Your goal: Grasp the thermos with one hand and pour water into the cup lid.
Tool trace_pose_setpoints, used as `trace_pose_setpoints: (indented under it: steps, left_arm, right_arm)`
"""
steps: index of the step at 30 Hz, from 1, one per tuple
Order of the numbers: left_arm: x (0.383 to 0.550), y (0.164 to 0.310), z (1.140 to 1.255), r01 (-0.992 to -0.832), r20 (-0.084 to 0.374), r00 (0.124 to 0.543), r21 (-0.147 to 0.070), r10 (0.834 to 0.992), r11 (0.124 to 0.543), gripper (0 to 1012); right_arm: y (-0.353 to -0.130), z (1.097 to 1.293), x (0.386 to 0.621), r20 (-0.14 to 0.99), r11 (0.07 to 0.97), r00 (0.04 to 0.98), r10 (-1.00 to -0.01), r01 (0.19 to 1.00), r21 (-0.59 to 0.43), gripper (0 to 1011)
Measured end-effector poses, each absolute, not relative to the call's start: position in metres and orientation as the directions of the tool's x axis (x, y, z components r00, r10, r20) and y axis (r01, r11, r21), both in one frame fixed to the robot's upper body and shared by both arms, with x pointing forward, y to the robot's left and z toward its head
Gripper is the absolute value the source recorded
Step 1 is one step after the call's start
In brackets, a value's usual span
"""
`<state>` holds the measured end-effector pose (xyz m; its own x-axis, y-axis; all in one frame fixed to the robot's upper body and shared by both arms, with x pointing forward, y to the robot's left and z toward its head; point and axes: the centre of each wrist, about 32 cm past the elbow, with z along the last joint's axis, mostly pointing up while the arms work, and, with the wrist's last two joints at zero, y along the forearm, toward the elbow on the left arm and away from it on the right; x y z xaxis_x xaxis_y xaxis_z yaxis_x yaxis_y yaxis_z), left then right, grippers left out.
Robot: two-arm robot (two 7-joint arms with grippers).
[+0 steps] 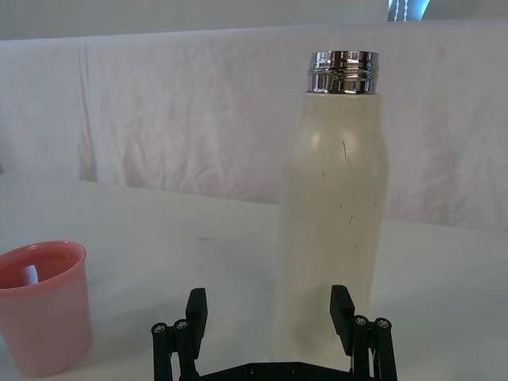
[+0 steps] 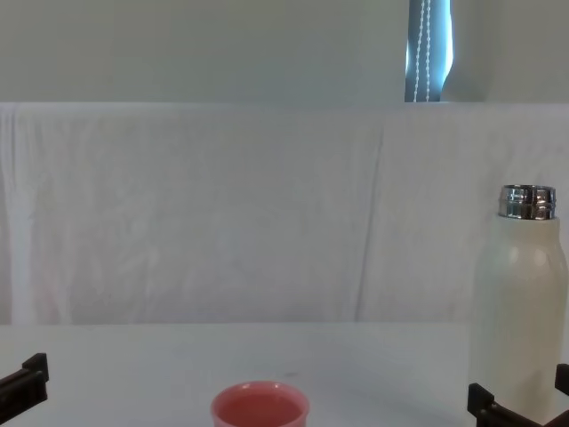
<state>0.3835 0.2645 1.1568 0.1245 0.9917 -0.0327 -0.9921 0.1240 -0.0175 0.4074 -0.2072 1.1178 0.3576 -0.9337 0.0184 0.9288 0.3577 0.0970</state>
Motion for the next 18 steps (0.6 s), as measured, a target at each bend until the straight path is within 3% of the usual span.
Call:
trace_pose_setpoints:
  steps: [18]
  left_arm:
    - [0.3835,0.2645,1.1568,-0.992,-0.033,0.124,-0.018,0.992,0.124,1001]
  right_arm:
    - [-0.2074,1.1181,0.4075,0.020,0.357,0.357,-0.934,0.929,0.098,1000]
